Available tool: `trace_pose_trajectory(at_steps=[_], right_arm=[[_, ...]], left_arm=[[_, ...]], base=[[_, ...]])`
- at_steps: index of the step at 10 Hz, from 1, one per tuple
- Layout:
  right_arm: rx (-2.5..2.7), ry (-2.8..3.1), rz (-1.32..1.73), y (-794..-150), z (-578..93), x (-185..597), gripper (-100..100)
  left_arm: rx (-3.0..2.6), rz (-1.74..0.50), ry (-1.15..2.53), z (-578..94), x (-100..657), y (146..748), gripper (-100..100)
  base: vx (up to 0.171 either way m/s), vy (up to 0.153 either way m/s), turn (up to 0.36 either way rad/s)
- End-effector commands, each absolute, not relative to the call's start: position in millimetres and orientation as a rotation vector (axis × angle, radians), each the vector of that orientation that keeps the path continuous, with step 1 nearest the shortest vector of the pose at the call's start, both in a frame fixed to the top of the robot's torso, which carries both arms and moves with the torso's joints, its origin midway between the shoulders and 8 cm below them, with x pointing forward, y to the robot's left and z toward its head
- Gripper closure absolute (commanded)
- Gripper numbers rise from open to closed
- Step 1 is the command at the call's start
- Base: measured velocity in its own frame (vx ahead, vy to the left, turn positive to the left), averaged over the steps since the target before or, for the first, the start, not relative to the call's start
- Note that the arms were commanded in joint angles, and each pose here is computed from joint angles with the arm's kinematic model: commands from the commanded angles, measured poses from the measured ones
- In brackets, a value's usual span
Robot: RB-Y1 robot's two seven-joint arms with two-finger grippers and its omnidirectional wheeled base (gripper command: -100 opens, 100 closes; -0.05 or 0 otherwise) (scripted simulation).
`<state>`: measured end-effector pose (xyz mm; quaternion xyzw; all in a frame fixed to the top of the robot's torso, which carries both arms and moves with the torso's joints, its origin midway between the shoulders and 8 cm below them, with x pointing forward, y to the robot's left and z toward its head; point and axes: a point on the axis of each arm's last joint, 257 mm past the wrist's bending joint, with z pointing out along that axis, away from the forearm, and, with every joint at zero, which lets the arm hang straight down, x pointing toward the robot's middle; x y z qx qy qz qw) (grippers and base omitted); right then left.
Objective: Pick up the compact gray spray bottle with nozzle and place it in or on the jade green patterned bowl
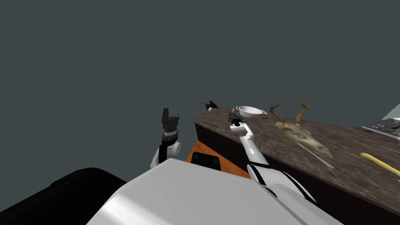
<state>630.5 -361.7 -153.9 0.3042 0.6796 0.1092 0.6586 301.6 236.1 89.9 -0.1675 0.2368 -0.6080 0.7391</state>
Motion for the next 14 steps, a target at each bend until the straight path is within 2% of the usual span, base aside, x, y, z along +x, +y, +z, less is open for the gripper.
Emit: trace_pose_trajectory(at_steps=[1,9,14], right_arm=[[0.681,1.589,0.187,-360.5,-164.4,635.8,-100],[0.605,1.787,-0.047,-341.1,-199.0,652.8,-100],[0.504,1.921,-0.213,-318.0,-218.5,657.0,-100]], left_arm=[[-0.368,-1.334,0.520,89.9,301.6,236.1,0],[-0.368,-1.334,0.520,89.9,301.6,236.2,0],[-0.367,-1.334,0.520,89.9,301.6,236.2,0]], base=[[0.002,-0.062,0.056],[0.005,-0.075,0.051],[0.016,-0.112,0.052]])
